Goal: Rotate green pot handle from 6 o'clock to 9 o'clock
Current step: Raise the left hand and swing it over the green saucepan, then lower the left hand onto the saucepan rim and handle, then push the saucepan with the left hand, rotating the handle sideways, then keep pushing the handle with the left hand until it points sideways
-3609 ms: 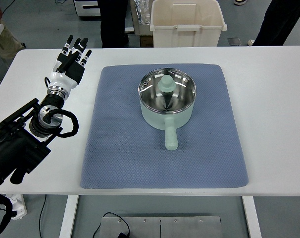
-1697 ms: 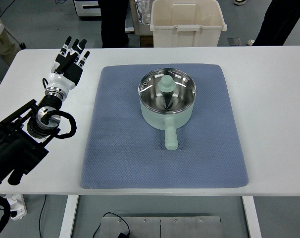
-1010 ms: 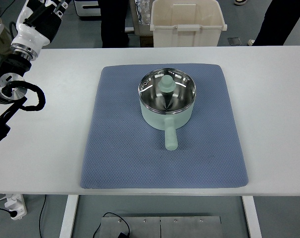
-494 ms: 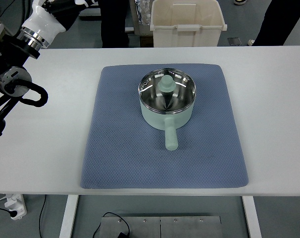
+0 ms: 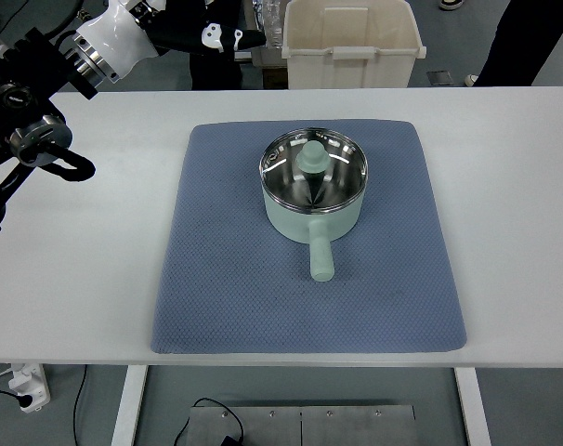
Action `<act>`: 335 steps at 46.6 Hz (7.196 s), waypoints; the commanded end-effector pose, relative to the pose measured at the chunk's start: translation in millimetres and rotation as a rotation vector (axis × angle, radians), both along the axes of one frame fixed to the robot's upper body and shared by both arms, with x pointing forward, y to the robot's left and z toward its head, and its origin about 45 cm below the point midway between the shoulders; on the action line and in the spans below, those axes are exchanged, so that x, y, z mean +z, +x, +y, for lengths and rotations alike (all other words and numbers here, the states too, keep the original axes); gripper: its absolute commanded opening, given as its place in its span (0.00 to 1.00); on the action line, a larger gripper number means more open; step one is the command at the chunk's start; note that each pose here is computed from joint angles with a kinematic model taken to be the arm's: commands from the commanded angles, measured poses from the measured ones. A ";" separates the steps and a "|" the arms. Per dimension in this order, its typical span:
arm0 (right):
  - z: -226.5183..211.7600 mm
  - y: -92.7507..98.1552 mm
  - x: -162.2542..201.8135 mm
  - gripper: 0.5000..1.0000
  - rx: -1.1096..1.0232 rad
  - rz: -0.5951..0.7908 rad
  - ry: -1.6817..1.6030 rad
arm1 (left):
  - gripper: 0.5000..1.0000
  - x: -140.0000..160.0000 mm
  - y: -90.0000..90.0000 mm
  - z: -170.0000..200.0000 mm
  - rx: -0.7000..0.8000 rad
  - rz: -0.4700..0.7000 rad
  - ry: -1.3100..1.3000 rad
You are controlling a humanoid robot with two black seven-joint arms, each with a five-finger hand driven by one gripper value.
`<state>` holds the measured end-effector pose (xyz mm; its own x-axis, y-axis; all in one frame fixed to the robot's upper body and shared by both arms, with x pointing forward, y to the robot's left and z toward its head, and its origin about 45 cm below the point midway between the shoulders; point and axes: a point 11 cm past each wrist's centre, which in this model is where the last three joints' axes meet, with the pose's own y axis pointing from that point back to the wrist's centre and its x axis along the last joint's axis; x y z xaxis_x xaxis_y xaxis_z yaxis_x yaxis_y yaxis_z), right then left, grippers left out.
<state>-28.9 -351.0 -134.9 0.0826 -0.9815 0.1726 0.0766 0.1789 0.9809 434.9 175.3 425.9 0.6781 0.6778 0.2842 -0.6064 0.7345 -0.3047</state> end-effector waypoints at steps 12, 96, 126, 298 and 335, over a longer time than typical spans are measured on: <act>0.0 0.0 0.0 1.00 0.000 0.000 0.000 | 1.00 2.2 -35.8 -46.8 -0.167 -0.134 0.202; 0.0 0.0 0.0 1.00 0.000 0.000 0.000 | 1.00 -98.3 -89.7 -133.5 -0.664 -0.424 1.101; 0.0 0.0 0.0 1.00 0.000 0.000 0.000 | 1.00 -115.6 -104.4 -151.5 -0.741 -0.522 1.219; 0.0 0.0 0.0 1.00 0.000 0.000 0.000 | 1.00 -115.0 -90.0 -41.1 -0.767 -0.507 1.686; 0.0 0.0 0.0 1.00 0.000 0.000 0.000 | 1.00 -127.2 -73.9 -1.5 -0.725 -0.397 1.790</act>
<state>-28.8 -351.0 -134.9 0.0825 -0.9815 0.1726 0.0764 0.1789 0.9809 358.7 172.2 298.1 0.3806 -0.8387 0.3896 -0.1914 0.3407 0.9205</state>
